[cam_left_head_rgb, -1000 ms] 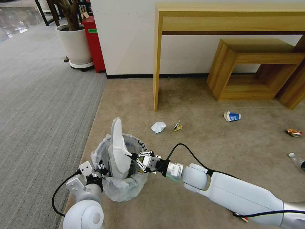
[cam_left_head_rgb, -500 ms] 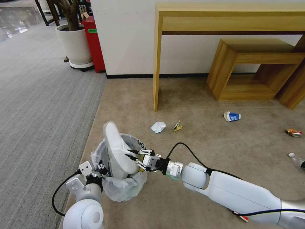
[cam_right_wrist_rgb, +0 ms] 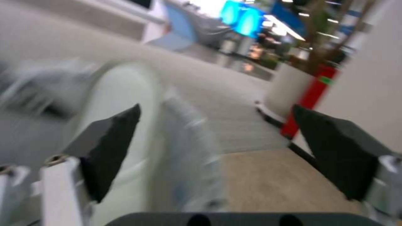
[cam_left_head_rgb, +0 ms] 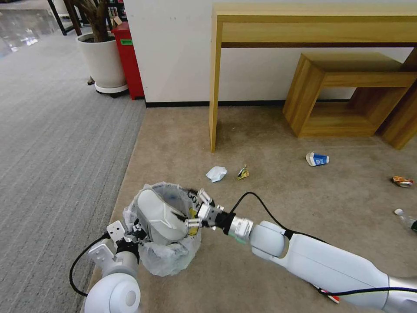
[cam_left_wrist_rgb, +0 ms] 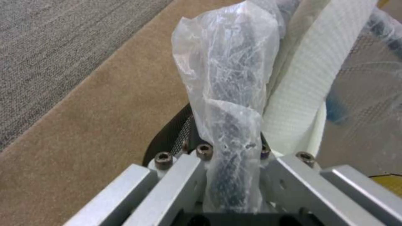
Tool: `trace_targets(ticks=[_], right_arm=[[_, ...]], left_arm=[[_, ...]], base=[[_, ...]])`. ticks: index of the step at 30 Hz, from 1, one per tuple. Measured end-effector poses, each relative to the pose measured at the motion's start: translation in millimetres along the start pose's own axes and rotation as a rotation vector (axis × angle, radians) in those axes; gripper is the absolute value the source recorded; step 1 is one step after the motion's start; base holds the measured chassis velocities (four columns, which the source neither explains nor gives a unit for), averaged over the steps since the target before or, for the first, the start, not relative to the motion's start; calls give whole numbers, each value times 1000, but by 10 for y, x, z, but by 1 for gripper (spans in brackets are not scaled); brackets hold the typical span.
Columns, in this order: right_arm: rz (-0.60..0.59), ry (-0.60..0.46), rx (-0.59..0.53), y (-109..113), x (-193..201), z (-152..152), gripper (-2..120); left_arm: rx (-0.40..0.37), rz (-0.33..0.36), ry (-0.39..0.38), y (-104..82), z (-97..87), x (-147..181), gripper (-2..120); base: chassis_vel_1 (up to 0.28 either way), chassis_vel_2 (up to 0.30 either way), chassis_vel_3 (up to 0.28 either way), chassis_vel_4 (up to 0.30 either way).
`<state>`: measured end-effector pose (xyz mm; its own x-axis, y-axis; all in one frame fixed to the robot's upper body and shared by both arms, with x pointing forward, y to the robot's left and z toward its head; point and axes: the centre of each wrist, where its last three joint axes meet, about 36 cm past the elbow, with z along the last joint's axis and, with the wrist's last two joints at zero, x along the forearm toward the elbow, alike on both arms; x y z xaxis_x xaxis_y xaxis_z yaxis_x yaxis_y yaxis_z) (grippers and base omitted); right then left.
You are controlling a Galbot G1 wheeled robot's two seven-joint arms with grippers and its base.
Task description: Pick up the trash bin and place the garbage on the floor into it.
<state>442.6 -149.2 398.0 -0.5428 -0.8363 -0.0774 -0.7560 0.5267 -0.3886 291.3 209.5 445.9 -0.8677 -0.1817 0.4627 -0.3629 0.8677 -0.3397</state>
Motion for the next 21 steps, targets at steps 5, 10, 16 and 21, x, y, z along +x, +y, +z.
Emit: trace_targets(ticks=[5, 10, 16, 21], right_arm=[[163, -26, -97, -214, 14, -227, 100], [388, -21, -188, -520, 134, -429, 100], [671, 45, -259, -833, 398, -545, 100], [796, 86, -293, -946, 519, -574, 100]], left_arm=[[-11, -7, -3, 27, 6, -4, 1], [-33, -3, -3, 52, 24, -12, 1], [-63, 1, -19, 104, 61, -25, 1], [-86, -8, -31, 144, 71, -16, 1]], base=[[0, 0, 0, 0], [0, 0, 0, 0], [0, 0, 0, 0], [0, 0, 0, 0]])
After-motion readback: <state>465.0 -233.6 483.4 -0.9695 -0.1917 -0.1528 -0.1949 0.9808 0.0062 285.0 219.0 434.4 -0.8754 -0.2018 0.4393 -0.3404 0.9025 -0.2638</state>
